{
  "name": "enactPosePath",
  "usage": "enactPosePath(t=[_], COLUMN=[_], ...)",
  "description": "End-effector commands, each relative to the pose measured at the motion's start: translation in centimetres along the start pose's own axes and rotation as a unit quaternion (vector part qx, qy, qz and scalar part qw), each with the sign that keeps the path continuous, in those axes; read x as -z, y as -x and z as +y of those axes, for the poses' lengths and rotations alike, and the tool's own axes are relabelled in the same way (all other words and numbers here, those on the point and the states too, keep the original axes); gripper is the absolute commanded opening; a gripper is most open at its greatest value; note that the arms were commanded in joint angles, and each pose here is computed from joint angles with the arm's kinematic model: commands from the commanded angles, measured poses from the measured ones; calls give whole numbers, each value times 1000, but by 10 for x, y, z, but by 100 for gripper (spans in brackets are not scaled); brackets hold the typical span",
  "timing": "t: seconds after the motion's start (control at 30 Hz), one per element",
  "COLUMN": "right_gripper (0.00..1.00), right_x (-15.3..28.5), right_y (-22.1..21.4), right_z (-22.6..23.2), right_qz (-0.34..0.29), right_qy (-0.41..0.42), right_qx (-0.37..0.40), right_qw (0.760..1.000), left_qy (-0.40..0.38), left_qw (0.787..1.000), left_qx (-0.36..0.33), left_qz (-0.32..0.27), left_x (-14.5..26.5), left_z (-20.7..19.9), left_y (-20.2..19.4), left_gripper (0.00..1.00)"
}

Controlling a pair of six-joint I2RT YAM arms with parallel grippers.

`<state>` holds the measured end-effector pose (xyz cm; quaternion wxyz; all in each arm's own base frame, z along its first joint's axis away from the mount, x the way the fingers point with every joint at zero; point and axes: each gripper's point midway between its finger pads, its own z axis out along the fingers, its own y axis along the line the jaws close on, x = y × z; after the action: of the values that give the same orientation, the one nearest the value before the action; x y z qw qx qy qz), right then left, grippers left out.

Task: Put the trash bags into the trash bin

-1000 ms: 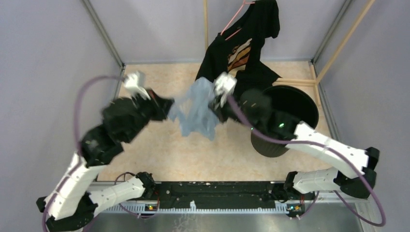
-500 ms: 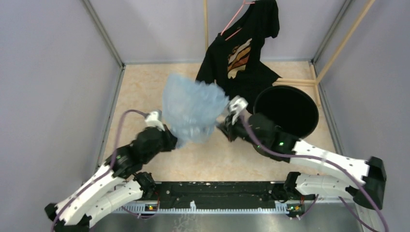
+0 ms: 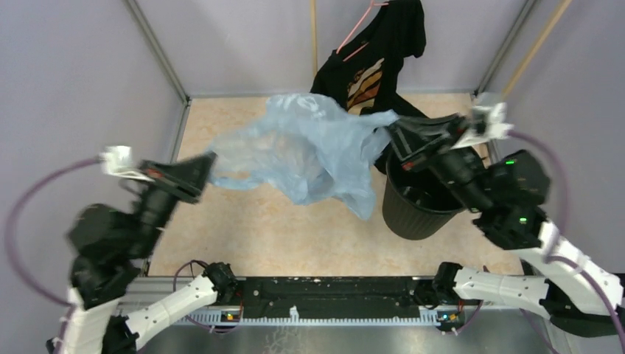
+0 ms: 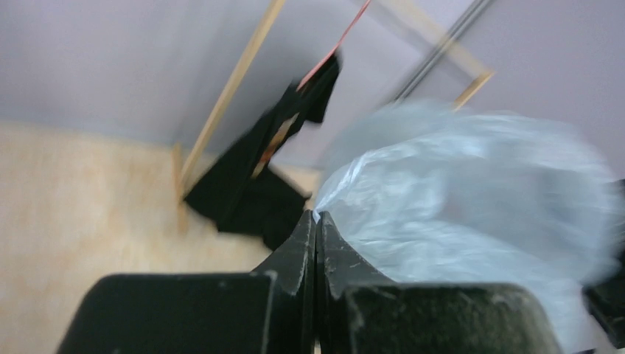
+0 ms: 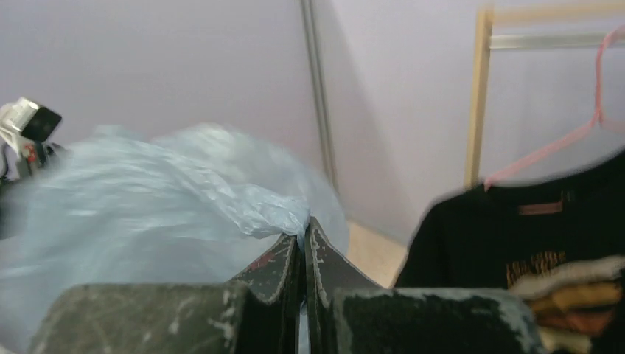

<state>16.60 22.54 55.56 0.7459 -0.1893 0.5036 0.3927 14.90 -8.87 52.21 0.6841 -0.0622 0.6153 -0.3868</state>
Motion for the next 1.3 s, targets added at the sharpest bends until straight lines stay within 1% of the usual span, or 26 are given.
enactPosePath(t=[0.0, 0.03, 0.1, 0.13, 0.2, 0.27, 0.3, 0.37, 0.4, 0.47, 0.53, 0.57, 0.6, 0.63, 0.67, 0.7, 0.73, 0.77, 0.8, 0.87, 0.93, 0.97, 1.03, 1.1, 1.2, 1.27], right_gripper=[0, 0, 0, 0, 0, 0, 0, 0, 0, 0, 0, 0, 0, 0, 0, 0, 0, 0, 0, 0, 0, 0, 0, 0, 0, 0], right_x=[12, 20, 19, 11, -13, -47, -65, -93, -102, -107, -90, -85, -72, -61, -53, -44, -36, -29, -15, 19, 42, 43, 26, -6, -54, -69], right_y=[-228, -249, -249, -238, -206, -162, -134, -72, -36, 29, 79, 69, 69, 51, 33, -6, -58, -115, -174, -248, -273, -268, -228, -160, -50, 18], right_z=[-42, -46, -46, -48, -61, -84, -94, -99, -88, -49, -8, 3, 12, 15, 13, 5, -6, -21, -30, -19, -3, -3, -13, -23, -20, -5], right_qz=[244, 271, 270, 258, 239, 214, 196, 156, 128, 65, -4, -10, -29, -35, -53, -33, 7, 59, 119, 199, 218, 215, 186, 133, 75, 27], right_qy=[-62, -70, -74, -75, -94, -124, -137, -146, -125, -45, 47, 77, 102, 115, 118, 107, 88, 60, 43, 60, 82, 80, 57, 42, 44, 72], right_qx=[28, 12, 1, 7, 35, 64, 76, 104, 106, 84, 57, 44, 33, 27, 22, 12, 1, -10, -33, -107, -173, -176, -132, -66, 10, 35], right_qw=[967, 960, 960, 963, 966, 967, 968, 971, 978, 993, 997, 996, 994, 992, 991, 994, 996, 996, 991, 972, 957, 957, 972, 988, 996, 996], left_qy=[188, 208, 277, 281, 239, 194, 185, 150, 108, -47, -185, -240, -253, -239, -190, -121, -26, 51, 106, 226, 278, 263, 168, 104, 12, -73], left_qw=[948, 927, 896, 899, 919, 941, 941, 958, 967, 981, 964, 952, 949, 954, 967, 982, 991, 987, 976, 931, 902, 906, 948, 977, 993, 993], left_qx=[-35, -40, -73, -95, -146, -193, -222, -227, -219, -189, -181, -178, -171, -158, -149, -140, -133, -124, -110, -52, -10, 3, 8, -19, -77, -93], left_qz=[256, 309, 338, 322, 277, 200, 176, 96, 68, -3, -55, -69, -77, -89, -77, -46, 18, 85, 156, 282, 331, 332, 270, 185, 84, 20], left_x=[-1, 7, 16, 4, -31, -77, -105, -144, -155, -149, -118, -96, -87, -75, -76, -81, -86, -80, -67, -20, 17, 20, -11, -44, -84, -90], left_z=[125, 138, 160, 154, 126, 87, 71, 16, -16, -94, -147, -159, -153, -135, -99, -55, 5, 53, 89, 149, 172, 168, 127, 78, -15, -76], left_y=[-231, -264, -270, -248, -201, -136, -113, -36, -6, 52, 81, 82, 70, 59, 29, -10, -75, -129, -183, -269, -305, -307, -265, -187, -49, 24], left_gripper=[0, 0, 0, 0, 0, 0, 0, 0, 0, 0, 0, 0, 0, 0, 0, 0, 0, 0, 0, 0, 0, 0, 0, 0, 0, 0])
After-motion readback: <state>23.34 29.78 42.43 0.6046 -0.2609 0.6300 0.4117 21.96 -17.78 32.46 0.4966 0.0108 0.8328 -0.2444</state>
